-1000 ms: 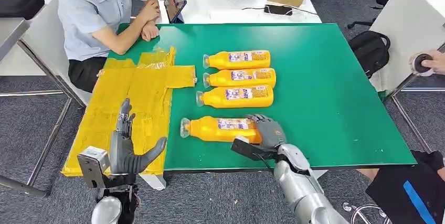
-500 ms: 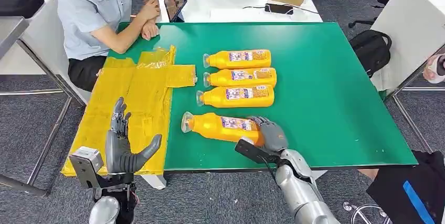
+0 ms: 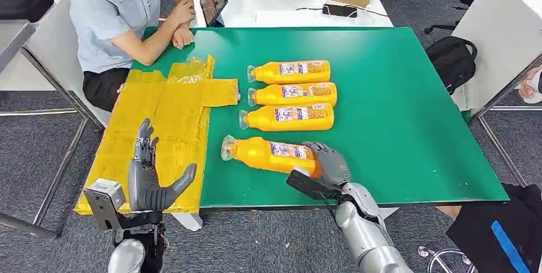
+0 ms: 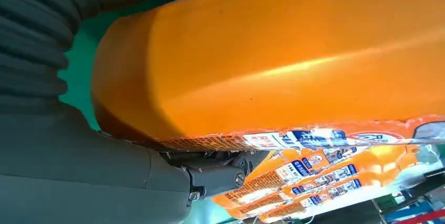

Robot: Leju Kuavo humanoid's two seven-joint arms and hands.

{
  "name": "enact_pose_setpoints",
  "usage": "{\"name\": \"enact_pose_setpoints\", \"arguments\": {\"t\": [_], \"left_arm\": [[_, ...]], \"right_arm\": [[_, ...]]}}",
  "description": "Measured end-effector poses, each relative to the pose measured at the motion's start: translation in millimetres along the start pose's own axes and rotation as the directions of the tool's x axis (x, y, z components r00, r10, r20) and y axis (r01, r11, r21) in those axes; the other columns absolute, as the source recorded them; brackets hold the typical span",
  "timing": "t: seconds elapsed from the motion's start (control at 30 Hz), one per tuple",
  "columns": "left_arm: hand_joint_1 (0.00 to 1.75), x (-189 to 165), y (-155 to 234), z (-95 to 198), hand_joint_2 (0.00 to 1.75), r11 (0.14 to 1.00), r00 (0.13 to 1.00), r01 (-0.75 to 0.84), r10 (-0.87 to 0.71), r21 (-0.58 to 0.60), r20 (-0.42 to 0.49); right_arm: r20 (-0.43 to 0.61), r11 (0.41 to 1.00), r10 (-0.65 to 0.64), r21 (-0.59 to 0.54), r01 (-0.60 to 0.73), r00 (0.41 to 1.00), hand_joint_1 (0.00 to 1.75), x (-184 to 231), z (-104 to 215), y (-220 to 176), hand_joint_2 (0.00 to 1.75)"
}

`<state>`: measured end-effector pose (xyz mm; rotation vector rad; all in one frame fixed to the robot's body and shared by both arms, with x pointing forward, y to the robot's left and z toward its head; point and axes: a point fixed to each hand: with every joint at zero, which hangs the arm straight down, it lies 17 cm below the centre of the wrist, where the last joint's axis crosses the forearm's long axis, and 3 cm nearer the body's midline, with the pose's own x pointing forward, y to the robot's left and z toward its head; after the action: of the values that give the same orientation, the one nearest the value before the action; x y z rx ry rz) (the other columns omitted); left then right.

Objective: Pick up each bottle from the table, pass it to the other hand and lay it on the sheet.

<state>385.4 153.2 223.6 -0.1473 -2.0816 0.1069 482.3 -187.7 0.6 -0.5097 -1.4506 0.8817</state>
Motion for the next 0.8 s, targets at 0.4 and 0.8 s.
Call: {"name": "enact_pose_setpoints", "arguments": {"t": [0.4, 0.8], "left_arm": [[0.00, 0.1, 0.5, -0.1, 1.75, 1.000, 1.000, 0.001, -0.001, 0.001, 0.000], [0.00, -13.5, -85.5, 29.3, 1.75, 0.952, 0.989, -0.129, 0.103, -0.278, -0.104]], "right_arm": [[0.001, 1.000, -0.001, -0.001, 0.001, 1.000, 1.61, 0.3, 0.0, -0.3, 1.75], [0.402, 0.804, -0.366, -0.318, 0.503, 0.839, 1.55, 123.9, 50.8, -121.3, 1.75]]}}
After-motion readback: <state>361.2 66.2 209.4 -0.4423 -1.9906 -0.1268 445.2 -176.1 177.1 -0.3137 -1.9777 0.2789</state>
